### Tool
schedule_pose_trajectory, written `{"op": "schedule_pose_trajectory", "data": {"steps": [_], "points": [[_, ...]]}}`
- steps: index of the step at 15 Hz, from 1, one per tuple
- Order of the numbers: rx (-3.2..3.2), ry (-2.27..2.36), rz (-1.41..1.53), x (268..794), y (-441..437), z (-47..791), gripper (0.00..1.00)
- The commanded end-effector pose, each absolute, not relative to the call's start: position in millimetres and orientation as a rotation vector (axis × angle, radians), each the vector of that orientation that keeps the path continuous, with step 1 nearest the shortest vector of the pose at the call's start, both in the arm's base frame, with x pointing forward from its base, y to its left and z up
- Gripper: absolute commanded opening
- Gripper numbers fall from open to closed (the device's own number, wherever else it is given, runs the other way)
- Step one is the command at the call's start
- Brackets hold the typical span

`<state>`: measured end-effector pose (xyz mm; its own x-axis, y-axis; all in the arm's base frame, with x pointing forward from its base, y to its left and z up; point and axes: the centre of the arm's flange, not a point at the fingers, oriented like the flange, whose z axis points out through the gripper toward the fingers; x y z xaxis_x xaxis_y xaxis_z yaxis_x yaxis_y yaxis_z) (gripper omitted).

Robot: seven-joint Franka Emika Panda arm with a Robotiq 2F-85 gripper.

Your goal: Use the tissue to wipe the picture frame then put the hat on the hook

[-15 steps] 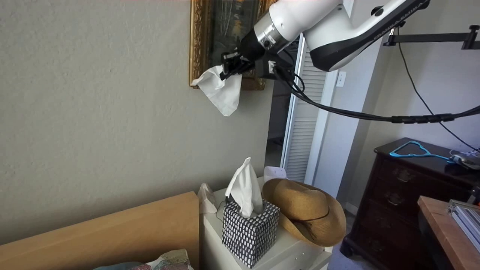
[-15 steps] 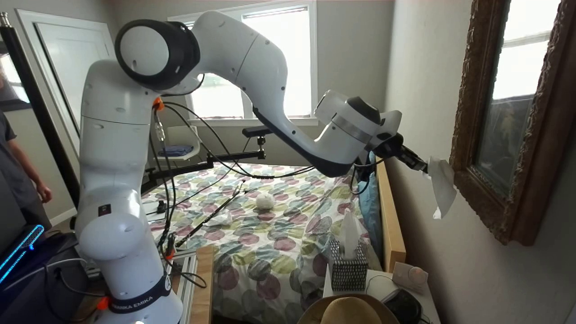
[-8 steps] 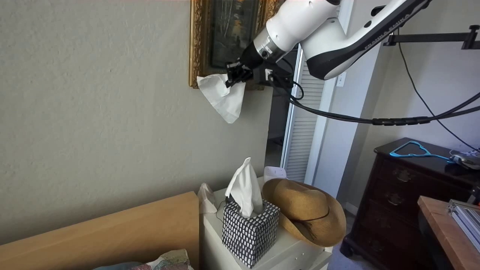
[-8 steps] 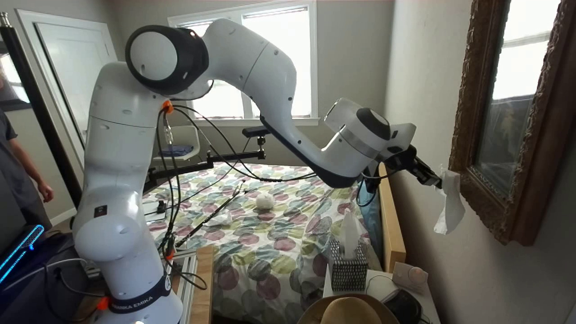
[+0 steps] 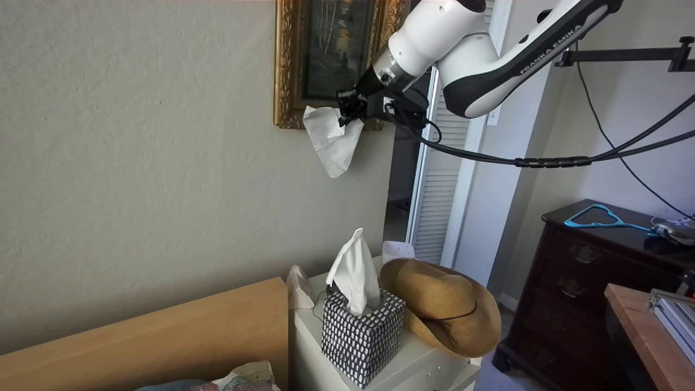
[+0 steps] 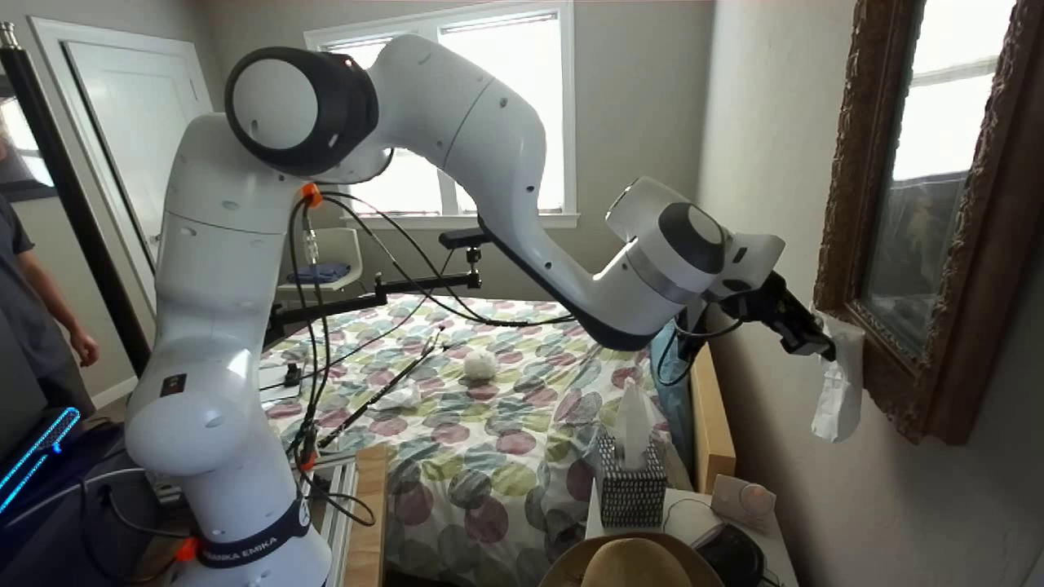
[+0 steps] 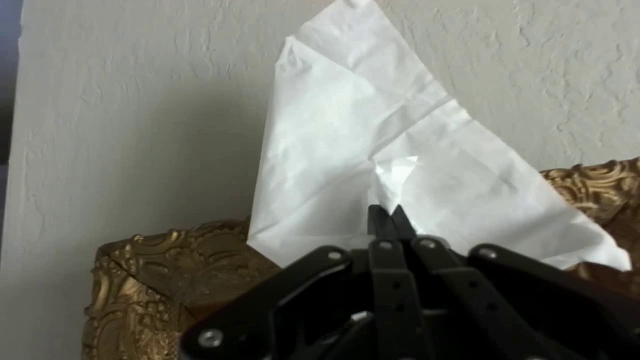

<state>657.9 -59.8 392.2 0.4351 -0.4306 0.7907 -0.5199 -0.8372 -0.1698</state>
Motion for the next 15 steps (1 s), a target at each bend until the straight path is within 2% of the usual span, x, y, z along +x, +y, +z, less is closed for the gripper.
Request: {"op": "schedule_pose_trajectory", "data": {"steps": [1, 9, 15], "points": [[2.537, -0.964, 1.354, 670, -83, 401, 0.00], [2.472, -1.121, 1.341, 667, -113, 403, 0.00], [2.510, -1.036, 1.354, 670, -83, 403, 0.00]]}}
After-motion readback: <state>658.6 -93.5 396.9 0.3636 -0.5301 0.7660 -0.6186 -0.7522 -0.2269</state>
